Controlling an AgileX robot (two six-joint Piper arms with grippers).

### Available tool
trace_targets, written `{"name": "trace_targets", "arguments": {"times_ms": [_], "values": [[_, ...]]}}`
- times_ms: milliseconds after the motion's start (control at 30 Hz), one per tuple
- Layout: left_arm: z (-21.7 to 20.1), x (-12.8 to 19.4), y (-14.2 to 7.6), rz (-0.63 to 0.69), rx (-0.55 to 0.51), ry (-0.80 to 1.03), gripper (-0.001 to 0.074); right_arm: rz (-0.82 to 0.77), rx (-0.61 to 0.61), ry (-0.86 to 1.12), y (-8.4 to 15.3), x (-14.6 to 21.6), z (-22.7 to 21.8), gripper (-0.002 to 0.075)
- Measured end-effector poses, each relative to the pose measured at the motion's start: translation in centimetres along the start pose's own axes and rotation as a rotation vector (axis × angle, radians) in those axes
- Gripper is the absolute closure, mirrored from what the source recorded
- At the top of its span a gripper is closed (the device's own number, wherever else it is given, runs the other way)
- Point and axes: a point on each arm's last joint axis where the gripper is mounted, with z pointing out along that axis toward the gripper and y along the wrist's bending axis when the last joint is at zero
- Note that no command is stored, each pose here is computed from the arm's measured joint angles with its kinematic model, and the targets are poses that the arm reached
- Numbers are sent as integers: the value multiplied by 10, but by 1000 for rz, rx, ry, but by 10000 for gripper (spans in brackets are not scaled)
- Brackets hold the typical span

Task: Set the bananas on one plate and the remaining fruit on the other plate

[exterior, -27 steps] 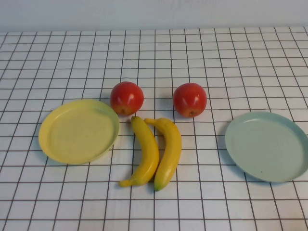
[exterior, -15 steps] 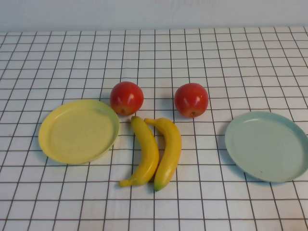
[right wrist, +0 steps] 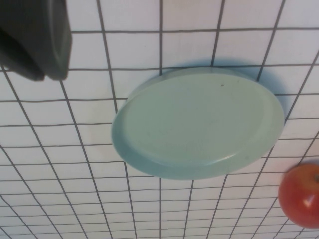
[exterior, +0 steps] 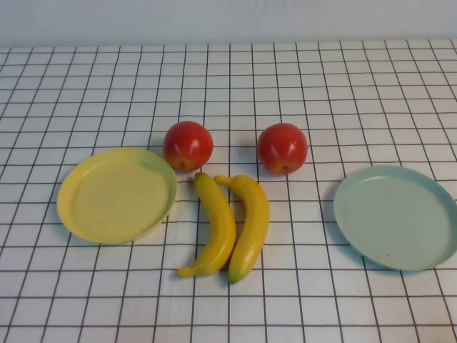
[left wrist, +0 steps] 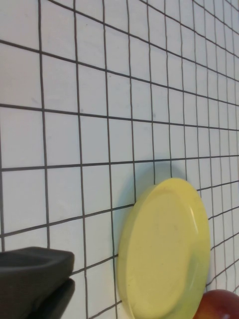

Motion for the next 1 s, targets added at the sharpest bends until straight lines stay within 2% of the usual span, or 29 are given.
{"name": "trace_targets", "arguments": {"times_ms": [233, 267, 433, 500, 600, 800, 900, 1000], "values": [[0, -3, -1, -33, 8, -33, 740, 0, 0, 0, 0, 0, 0, 743], [0, -6, -2, -104, 23, -67, 740, 0, 0, 0, 0, 0, 0, 743], [-3, -24, -4, -729, 138, -242, 740, 0, 0, 0, 0, 0, 0, 743], [-4, -27, -2, -851, 156, -280, 740, 0, 0, 0, 0, 0, 0, 743], [-5, -29, -1, -906, 164, -296, 740, 0, 0, 0, 0, 0, 0, 743], [-5, -29, -1, -930, 168, -299, 740, 0, 0, 0, 0, 0, 0, 743], [-5, -29, -2, -932, 171, -291, 740, 0, 0, 0, 0, 0, 0, 743], [-3, -23, -7, -880, 188, -207, 740, 0, 0, 0, 0, 0, 0, 743]]}}
